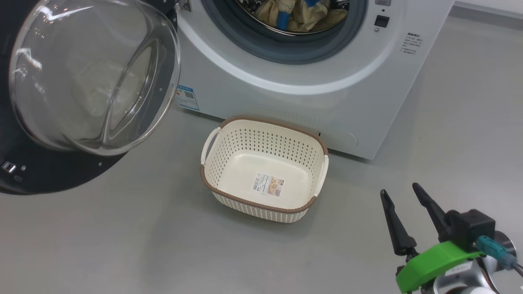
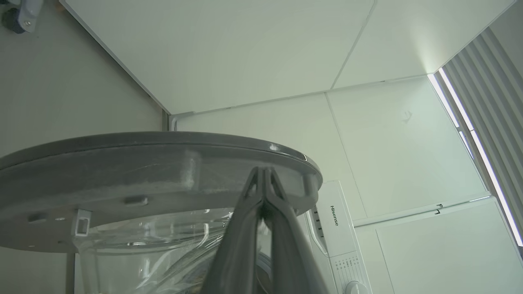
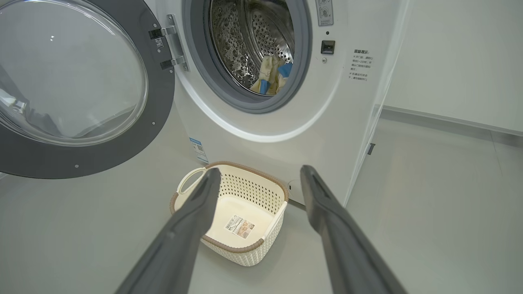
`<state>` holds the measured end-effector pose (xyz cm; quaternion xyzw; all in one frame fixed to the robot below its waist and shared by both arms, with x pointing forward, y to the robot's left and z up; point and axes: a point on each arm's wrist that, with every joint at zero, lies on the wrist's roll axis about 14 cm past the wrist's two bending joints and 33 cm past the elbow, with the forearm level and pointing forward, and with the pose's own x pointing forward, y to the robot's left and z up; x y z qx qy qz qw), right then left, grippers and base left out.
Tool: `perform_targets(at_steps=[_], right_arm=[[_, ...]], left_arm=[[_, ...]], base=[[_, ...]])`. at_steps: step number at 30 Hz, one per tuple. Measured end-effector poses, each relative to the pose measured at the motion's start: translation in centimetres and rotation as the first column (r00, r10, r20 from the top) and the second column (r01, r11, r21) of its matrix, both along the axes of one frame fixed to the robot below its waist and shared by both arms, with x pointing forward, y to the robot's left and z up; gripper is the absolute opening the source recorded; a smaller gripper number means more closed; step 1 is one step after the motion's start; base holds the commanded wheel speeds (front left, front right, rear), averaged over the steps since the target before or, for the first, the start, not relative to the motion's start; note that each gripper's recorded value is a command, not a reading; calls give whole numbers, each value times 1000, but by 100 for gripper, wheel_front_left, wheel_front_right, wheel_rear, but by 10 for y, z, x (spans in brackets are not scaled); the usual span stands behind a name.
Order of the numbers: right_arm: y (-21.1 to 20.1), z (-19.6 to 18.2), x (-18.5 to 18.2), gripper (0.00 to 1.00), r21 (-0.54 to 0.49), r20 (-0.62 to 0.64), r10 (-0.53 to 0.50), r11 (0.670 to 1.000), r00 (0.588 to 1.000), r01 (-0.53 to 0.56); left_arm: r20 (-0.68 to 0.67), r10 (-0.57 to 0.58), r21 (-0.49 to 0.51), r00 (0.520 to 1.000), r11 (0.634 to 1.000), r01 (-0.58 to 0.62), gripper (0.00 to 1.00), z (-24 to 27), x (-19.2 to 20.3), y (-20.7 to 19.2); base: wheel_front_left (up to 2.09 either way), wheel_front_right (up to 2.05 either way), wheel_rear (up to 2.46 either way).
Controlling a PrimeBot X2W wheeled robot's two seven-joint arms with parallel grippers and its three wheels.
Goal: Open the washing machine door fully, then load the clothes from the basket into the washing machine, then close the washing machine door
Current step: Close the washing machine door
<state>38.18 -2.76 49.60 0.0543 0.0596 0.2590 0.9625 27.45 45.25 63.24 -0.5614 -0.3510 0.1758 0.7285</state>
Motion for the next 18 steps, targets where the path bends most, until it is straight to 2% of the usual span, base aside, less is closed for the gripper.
perform_targets(at_steps=[8, 18], right_arm=[[-13, -8, 3, 100, -26, -27, -24, 999, 999, 23], [-25, -12, 9, 100, -55, -36, -36, 998, 999, 34]], left_arm=[[-30, 15, -97, 999, 995, -18, 0, -18, 19, 30], [-92, 32, -129, 995, 991, -44, 0, -34, 45, 44]], base=[[0, 0, 0], [0, 0, 0]])
